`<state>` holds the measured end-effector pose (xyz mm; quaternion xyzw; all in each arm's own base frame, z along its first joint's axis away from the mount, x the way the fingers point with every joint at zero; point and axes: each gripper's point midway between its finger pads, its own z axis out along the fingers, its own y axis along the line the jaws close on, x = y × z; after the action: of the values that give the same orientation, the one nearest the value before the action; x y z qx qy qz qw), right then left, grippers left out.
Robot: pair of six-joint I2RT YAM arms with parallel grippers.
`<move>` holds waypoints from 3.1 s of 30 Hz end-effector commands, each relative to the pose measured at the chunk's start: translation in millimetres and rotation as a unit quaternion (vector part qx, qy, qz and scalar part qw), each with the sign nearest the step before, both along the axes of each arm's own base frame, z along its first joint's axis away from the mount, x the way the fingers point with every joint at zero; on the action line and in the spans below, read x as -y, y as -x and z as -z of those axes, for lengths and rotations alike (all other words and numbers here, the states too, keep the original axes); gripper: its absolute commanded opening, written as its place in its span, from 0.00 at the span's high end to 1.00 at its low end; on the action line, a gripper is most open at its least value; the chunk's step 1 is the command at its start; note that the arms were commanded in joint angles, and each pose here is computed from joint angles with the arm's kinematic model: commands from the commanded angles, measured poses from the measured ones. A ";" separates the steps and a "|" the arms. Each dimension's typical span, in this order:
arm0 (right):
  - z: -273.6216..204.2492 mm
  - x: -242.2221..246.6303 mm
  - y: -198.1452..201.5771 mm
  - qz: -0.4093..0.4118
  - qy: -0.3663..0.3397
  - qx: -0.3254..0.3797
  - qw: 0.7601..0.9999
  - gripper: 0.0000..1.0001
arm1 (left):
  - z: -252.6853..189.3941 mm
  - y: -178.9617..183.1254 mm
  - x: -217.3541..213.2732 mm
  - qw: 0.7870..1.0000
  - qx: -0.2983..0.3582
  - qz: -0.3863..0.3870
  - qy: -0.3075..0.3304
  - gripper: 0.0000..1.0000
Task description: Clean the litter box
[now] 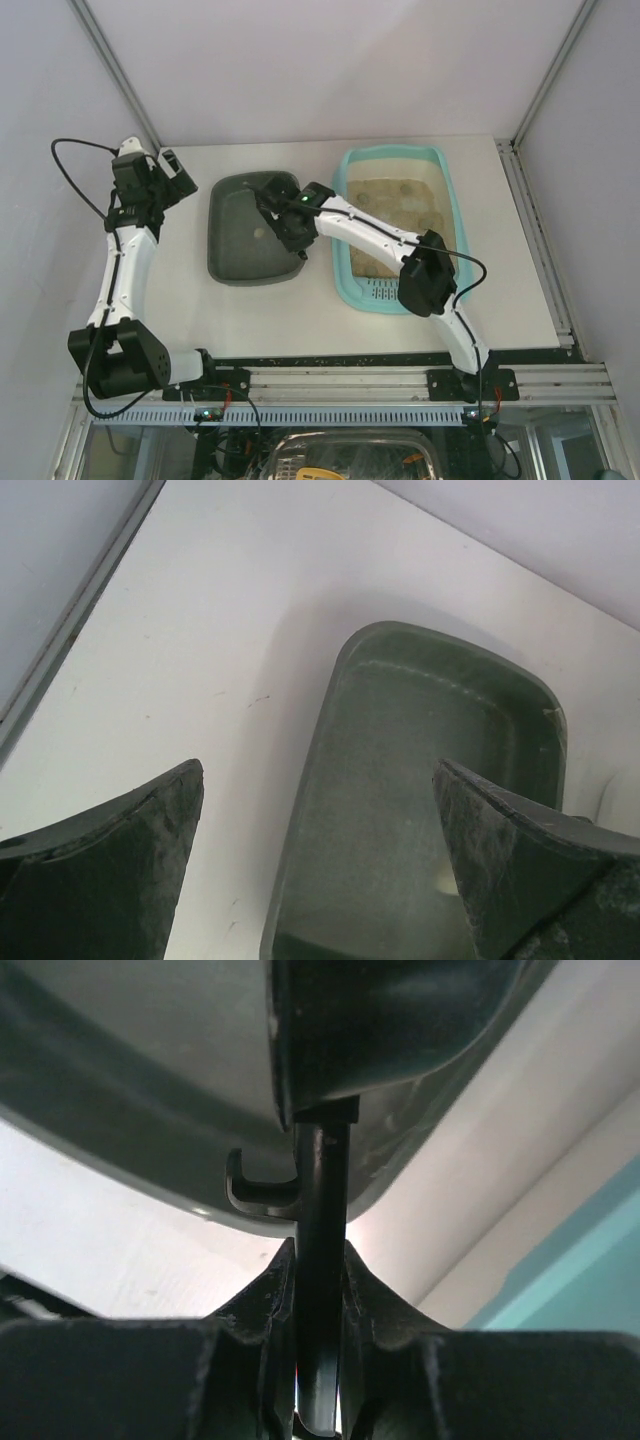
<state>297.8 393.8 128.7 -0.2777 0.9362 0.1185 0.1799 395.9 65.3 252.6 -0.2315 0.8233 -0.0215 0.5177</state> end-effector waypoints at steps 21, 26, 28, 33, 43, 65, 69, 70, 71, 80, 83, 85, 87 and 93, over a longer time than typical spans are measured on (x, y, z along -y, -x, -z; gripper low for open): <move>-141.8 169.7 -28.5 0.192 -0.129 0.076 0.970 1.00 | -1.6 -38.5 177.6 0.979 0.038 0.185 0.073 0.00; -82.5 232.9 -28.8 0.294 -0.128 -0.021 0.947 1.00 | 18.1 -63.0 262.9 0.954 -0.014 0.231 0.189 0.00; -63.4 235.8 -24.9 0.293 -0.110 -0.036 0.949 1.00 | 25.0 -66.0 289.7 0.950 -0.017 0.247 0.193 0.00; -30.8 226.9 -21.9 0.268 -0.081 -0.066 0.958 1.00 | 32.2 -78.1 333.5 0.926 -0.015 0.247 0.285 0.00; 22.4 229.6 -52.4 0.280 -0.046 -0.079 0.955 1.00 | 21.4 -79.3 355.3 0.920 -0.011 0.270 0.285 0.00; 74.4 162.2 -73.7 0.244 -0.116 -0.138 0.953 1.00 | 2.9 -28.3 259.7 0.965 0.052 0.235 0.101 0.00; 67.0 137.2 -76.8 0.237 -0.186 -0.155 0.941 1.00 | 9.8 -25.0 247.6 0.969 0.048 0.229 0.080 0.00; 66.6 132.5 -75.6 0.238 -0.203 -0.165 0.936 1.00 | 10.6 -24.7 243.5 0.970 0.047 0.225 0.075 0.00; 62.6 127.3 -75.9 0.234 -0.224 -0.172 0.930 1.00 | 11.6 -24.3 239.0 0.971 0.046 0.222 0.070 0.00; 38.3 131.4 -75.8 0.239 -0.306 -0.168 0.906 1.00 | 19.1 -12.4 197.8 0.979 0.033 0.193 0.055 0.00; 17.1 139.4 -70.3 0.234 -0.353 -0.145 0.894 1.00 | 23.5 -7.6 185.4 0.981 0.025 0.188 0.048 0.00; 4.1 144.3 -65.3 0.235 -0.390 -0.133 0.880 1.00 | 28.4 -4.2 180.1 0.981 0.020 0.186 0.040 0.00; -6.8 148.7 -59.5 0.234 -0.418 -0.129 0.868 1.00 | 33.1 -1.5 175.0 0.982 0.018 0.183 0.032 0.00; -31.0 162.2 -33.8 0.224 -0.494 -0.118 0.832 1.00 | 40.5 7.5 169.5 0.982 0.021 0.184 0.023 0.00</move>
<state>329.0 228.1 108.9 0.1081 0.8636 0.4712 0.1430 393.7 -111.7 203.3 -0.1005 0.8512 -0.1497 0.4929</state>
